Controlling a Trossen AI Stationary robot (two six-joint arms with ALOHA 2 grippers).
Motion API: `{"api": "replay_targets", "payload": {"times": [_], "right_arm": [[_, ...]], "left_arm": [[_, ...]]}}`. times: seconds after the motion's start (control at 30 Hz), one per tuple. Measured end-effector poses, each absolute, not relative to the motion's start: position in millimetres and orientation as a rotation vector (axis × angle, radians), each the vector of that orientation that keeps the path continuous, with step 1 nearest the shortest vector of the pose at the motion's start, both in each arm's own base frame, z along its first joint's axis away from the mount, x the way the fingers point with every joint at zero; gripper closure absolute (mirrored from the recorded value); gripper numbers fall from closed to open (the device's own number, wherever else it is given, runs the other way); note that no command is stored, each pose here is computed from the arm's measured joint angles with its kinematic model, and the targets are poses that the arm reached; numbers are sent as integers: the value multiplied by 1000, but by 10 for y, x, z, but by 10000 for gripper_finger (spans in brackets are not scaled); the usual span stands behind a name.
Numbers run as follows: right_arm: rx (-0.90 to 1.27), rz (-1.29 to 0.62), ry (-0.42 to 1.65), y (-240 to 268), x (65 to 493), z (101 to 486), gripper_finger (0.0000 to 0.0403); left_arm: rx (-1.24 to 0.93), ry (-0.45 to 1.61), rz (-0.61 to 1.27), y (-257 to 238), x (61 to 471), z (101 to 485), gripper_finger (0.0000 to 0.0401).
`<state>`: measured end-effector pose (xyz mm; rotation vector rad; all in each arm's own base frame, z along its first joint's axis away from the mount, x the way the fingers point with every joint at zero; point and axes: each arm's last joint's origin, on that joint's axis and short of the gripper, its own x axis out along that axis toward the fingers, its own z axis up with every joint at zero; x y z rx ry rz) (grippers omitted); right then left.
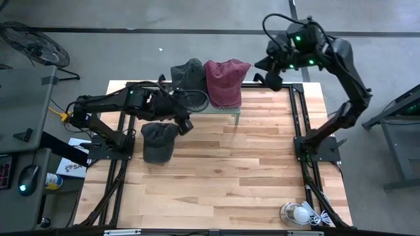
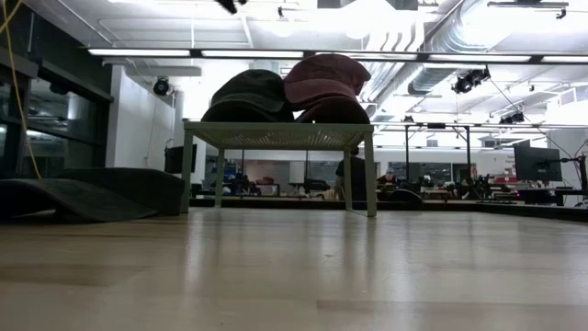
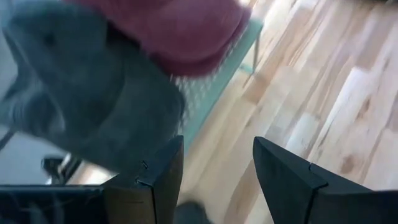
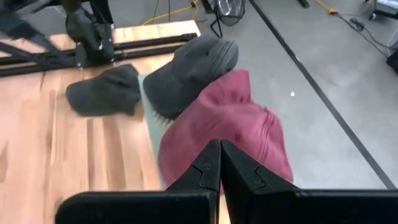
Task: Pick & Place hat
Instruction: Stack the black cap on top of the black caps on the shelf
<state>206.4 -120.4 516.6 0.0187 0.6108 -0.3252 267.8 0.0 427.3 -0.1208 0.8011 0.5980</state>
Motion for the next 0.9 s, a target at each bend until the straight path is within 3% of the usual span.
{"api": "replay_targets", "payload": {"times": [0.4, 0.9], "right_arm": [[56, -409, 719, -813, 1706, 5198, 403], [76, -345, 668, -530, 1509, 5280, 403]], "left_arm": [[-296, 1011, 709, -207, 2523, 3825, 213], [-741, 926, 1078, -336, 1826, 3000, 212]]}}
